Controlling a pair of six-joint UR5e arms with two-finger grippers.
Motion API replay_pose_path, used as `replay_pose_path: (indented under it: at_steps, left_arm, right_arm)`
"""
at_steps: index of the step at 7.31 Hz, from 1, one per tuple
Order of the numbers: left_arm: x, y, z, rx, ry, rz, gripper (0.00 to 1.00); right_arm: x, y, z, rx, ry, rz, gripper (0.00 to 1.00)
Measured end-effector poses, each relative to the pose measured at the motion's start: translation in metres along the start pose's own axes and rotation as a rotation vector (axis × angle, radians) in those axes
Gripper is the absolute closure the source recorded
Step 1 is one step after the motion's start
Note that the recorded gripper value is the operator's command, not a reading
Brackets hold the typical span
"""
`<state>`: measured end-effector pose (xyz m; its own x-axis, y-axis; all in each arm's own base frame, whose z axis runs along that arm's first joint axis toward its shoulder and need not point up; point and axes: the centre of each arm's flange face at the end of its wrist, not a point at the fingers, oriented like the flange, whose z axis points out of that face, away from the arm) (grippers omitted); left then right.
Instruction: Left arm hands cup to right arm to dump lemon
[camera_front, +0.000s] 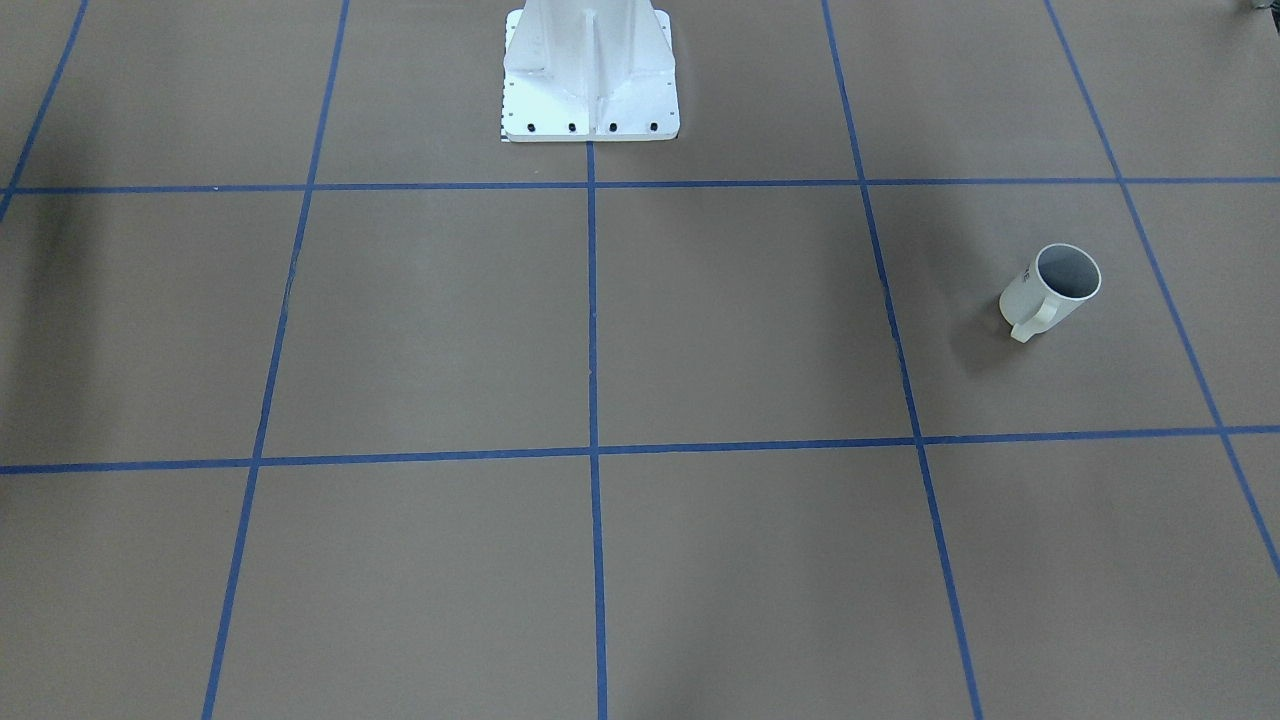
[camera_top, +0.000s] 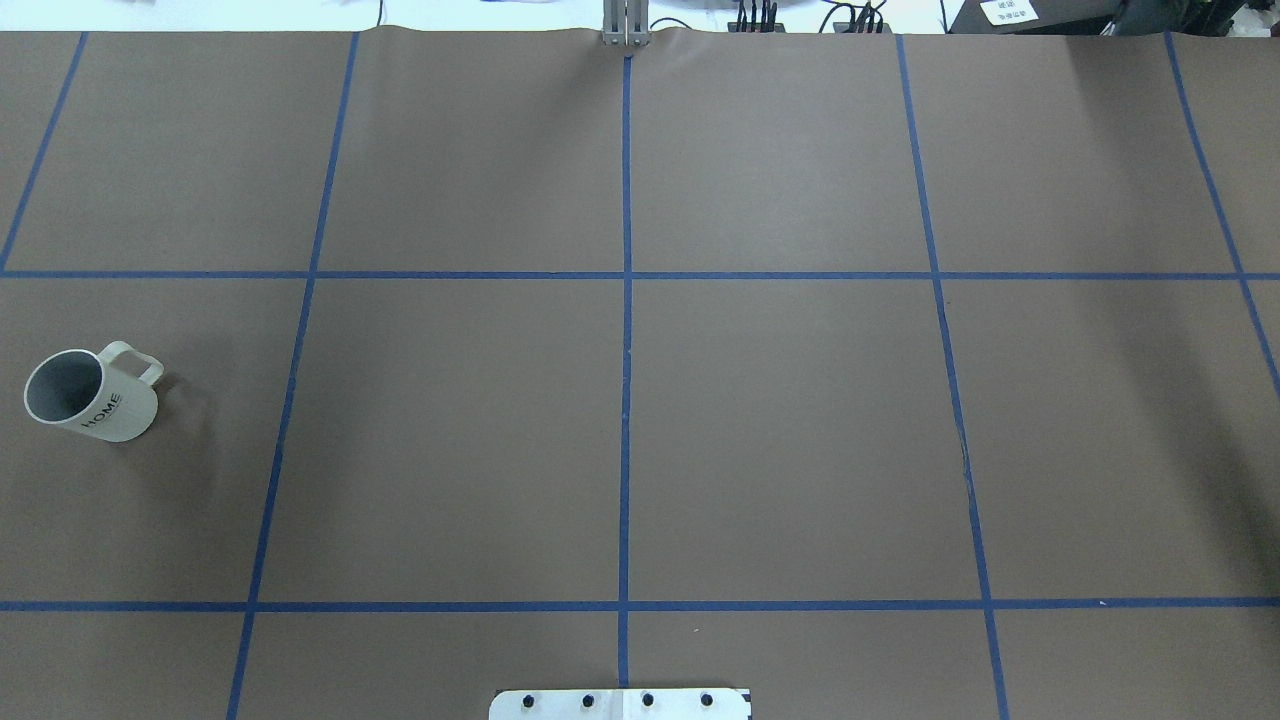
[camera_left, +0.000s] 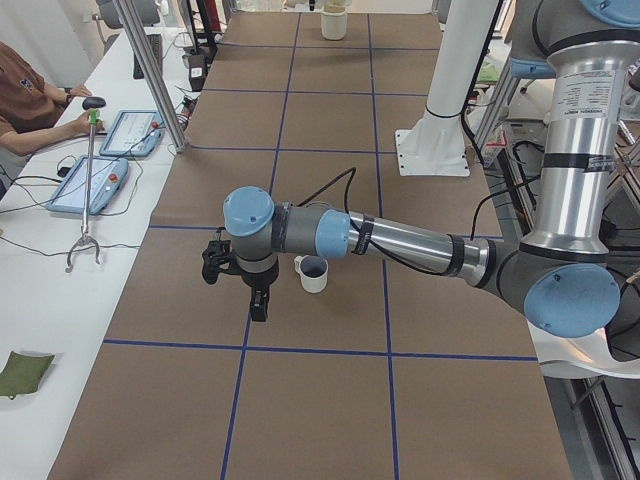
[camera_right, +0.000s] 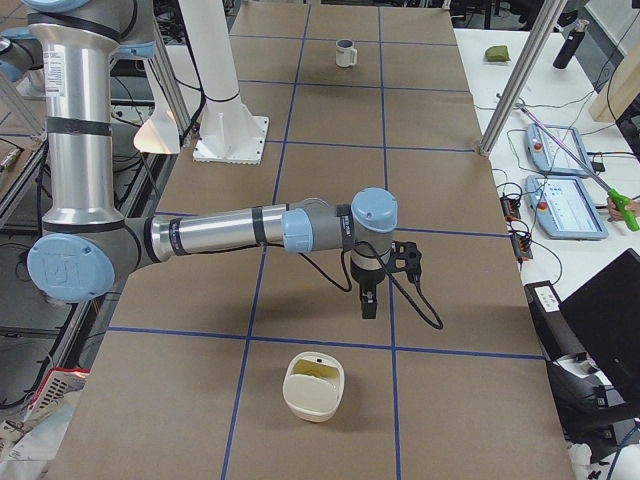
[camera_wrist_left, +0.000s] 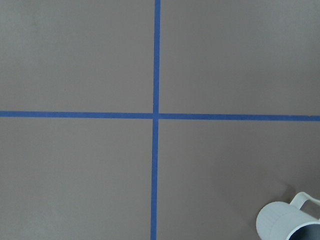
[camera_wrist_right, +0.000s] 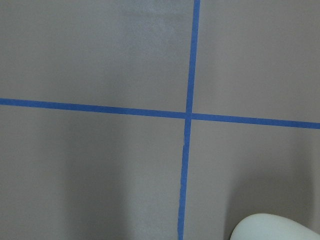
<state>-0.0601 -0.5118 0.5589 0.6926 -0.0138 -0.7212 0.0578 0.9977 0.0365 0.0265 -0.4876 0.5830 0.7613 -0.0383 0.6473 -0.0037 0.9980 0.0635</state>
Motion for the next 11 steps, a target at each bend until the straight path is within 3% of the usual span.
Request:
replay_pose_path:
  at_steps: [3, 6, 11]
  left_arm:
    - [0.003, 0.001, -0.002, -0.001, 0.001, 0.000, 0.00]
    - [-0.010, 0.019, 0.006, -0.011, -0.009, -0.010, 0.00]
    - [-0.012, 0.025, 0.008, -0.014, -0.021, -0.013, 0.00]
  right_arm:
    - [-0.002, 0.004, 0.003, -0.010, -0.017, 0.007, 0.00]
    - [-0.014, 0.016, -0.003, -0.012, -0.106, -0.003, 0.00]
    - [-0.035, -0.006, 0.000, -0.011, -0.066, -0.056, 0.00]
